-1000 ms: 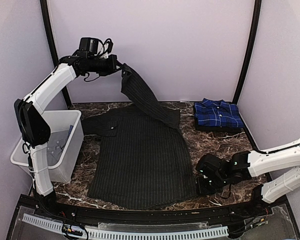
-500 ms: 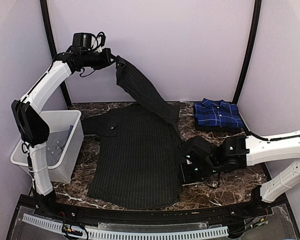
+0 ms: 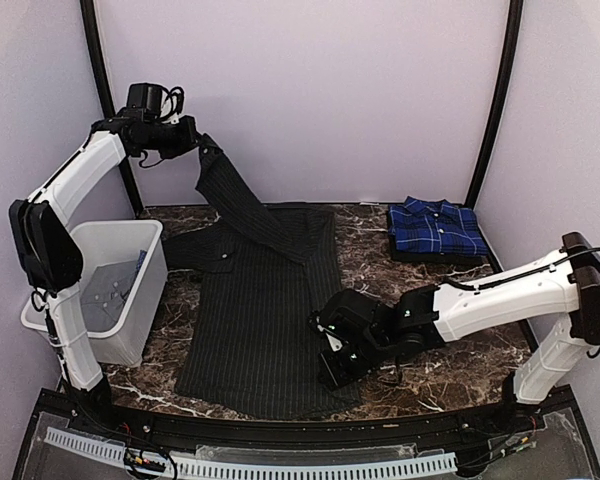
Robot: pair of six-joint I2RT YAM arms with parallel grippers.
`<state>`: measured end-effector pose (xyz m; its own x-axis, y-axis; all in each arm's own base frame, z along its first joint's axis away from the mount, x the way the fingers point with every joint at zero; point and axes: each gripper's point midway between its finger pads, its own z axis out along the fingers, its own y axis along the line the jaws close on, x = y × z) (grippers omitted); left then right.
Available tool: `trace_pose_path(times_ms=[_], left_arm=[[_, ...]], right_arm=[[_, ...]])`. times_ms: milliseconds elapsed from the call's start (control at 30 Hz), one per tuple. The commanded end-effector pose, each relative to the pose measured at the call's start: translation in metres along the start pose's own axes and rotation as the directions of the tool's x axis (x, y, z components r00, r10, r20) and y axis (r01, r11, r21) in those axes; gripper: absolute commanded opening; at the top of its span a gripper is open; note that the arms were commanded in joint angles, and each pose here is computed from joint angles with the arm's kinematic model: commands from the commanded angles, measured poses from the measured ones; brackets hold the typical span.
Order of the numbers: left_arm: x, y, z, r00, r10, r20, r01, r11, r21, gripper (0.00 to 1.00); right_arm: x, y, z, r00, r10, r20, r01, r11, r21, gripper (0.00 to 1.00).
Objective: Fold and stack the long sleeve shirts
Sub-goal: Fold the flattened shirt at the center of the board.
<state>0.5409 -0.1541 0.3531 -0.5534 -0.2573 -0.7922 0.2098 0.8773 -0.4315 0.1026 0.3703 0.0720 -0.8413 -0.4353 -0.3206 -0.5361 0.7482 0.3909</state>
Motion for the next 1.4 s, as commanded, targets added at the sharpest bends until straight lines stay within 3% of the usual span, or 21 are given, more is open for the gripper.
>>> trace_pose_path(times_ms=[0,633,1367], left_arm=[[-0.024,-0.01,-0.035,0.995,0.024,0.093,-0.025,1.0,0.004,0.0],[-0.065,-0.038,-0.063,0.977,0.053,0.208,-0.069,0.995,0.072,0.0],[-0.057,-0.033,-0.059,0.982,0.06,0.181,-0.072,0.996,0.058,0.0]], right_arm=[[-0.008,0.009,0.007,1.0,0.009,0.004,-0.009,0.997,-0.075,0.0],[-0.029,0.019,0.014,1.0,0.018,0.005,-0.017,0.991,-0.136,0.0],[-0.032,0.029,0.036,1.0,-0.001,-0.014,-0.002,0.983,-0.186,0.0]])
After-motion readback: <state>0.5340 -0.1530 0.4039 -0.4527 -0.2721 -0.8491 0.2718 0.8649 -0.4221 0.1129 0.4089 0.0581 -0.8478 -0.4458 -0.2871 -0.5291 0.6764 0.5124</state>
